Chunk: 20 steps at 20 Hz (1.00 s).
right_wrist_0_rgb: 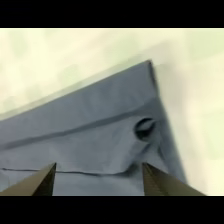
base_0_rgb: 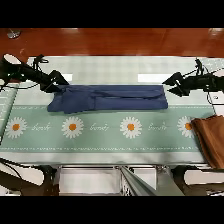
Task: Fold the shirts.
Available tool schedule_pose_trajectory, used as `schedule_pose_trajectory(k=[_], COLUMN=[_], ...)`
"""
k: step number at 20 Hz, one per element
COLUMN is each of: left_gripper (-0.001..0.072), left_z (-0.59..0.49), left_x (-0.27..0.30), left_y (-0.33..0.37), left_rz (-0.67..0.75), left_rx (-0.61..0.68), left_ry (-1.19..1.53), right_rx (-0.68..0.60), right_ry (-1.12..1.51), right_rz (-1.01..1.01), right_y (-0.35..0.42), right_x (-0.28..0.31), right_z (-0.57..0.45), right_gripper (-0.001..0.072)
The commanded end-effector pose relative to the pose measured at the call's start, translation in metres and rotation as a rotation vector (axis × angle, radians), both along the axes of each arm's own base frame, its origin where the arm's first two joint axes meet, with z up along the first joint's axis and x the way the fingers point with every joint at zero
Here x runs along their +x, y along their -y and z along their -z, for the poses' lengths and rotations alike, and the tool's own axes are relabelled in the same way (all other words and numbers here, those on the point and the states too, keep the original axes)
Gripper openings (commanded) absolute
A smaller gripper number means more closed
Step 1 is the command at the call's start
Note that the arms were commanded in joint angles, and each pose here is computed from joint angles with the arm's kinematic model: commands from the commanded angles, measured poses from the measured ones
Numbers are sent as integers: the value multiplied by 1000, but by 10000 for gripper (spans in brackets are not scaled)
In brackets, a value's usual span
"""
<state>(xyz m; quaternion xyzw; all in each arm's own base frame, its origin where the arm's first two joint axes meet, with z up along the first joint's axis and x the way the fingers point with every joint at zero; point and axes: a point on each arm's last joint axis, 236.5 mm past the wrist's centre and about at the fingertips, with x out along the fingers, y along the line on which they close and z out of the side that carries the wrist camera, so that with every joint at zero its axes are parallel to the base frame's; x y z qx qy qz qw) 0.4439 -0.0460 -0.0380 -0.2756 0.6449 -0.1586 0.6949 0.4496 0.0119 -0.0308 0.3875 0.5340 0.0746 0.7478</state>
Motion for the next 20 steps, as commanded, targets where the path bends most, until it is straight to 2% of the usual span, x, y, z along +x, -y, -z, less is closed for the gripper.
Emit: schedule_pose_trajectory(k=[1, 4, 7, 10, 14, 15, 16, 17, 18, 20], left_gripper=[703, 701, 701, 701, 701, 701, 701, 701, 701, 699], left_z=[-8, -40, -79, -105, -108, -106, -105, -104, -102, -100], left_x=[-25, -19, -6, -30, -56, -58, -60, -61, -63, -65], left_y=[-39, -59, -39, 11, 58, 68, 76, 84, 90, 98], left_rz=[44, -42, -138, -66, 50, 73, 93, 111, 126, 146], left_rx=[79, 100, 69, -24, -49, -54, -58, -61, -63, -68], left_ry=[-60, 47, 264, 364, 355, 351, 349, 347, 344, 337], right_rx=[-6, -85, -48, -18, -14, -14, -16, -10, -6, 3], right_ry=[-43, -183, -259, -277, -305, -306, -304, -295, -280, -270], right_rz=[74, 64, -12, -61, -119, -131, -141, -155, -171, -179], right_y=[39, 64, 38, 5, -26, -31, -35, -38, -40, -40], right_x=[-8, -41, -52, -47, -49, -50, -50, -49, -48, -47], right_z=[5, 27, 45, 56, 65, 66, 66, 65, 63, 59], right_gripper=[624, 623, 623, 623, 617, 554, 417, 190, 28, 20])
